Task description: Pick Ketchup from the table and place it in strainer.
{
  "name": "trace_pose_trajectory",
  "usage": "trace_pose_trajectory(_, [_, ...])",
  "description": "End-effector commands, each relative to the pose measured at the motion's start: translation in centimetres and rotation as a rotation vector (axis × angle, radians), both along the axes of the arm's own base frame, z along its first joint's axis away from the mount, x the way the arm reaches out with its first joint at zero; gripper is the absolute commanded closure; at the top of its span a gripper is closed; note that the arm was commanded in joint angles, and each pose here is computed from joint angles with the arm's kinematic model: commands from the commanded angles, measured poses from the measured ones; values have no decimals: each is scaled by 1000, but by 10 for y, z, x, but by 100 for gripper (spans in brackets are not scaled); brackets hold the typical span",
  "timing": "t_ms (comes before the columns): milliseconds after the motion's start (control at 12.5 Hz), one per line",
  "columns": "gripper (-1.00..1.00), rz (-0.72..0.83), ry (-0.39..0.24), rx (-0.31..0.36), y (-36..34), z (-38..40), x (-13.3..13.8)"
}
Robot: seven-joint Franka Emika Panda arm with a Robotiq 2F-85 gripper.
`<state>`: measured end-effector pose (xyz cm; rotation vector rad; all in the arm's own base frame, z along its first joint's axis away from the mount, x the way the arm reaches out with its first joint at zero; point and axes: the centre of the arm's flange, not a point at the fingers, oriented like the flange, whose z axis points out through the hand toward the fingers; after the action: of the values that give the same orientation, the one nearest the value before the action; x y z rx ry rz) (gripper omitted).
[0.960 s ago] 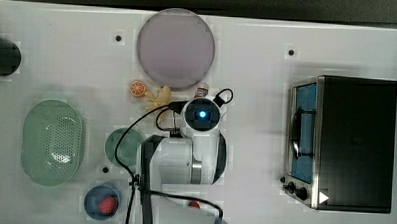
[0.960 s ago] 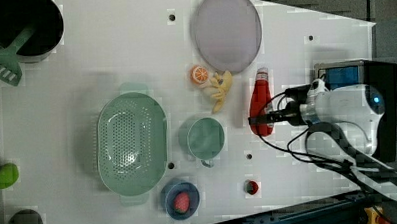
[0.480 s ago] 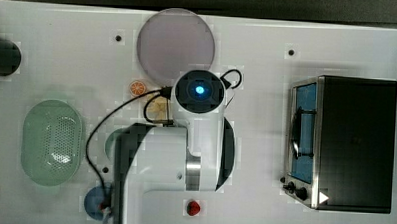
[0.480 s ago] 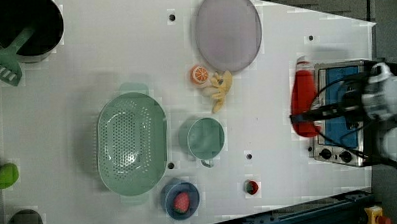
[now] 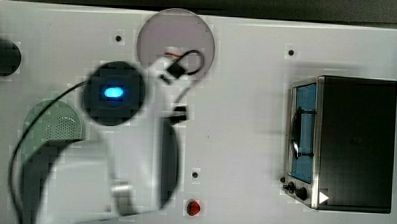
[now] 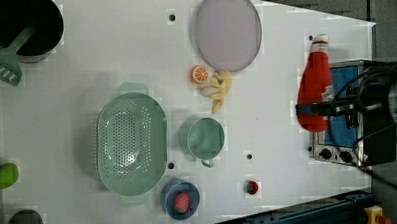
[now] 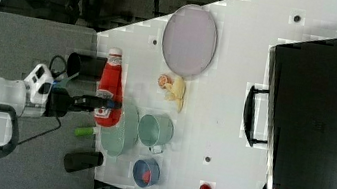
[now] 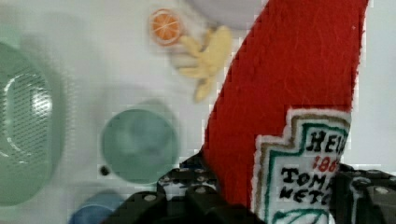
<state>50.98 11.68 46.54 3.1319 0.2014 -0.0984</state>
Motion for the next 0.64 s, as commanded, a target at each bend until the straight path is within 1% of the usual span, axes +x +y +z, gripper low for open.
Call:
trace_pose_trajectory(80, [-24, -75, 74, -35, 83, -32, -25])
trace_pose_trajectory(320, [-24, -105, 42, -19, 149, -46, -43])
trace_pose_trajectory(480, [-24, -124, 22, 25, 189, -65, -53])
trace_pose_trajectory(640, [-24, -151, 27, 84, 223, -92, -61])
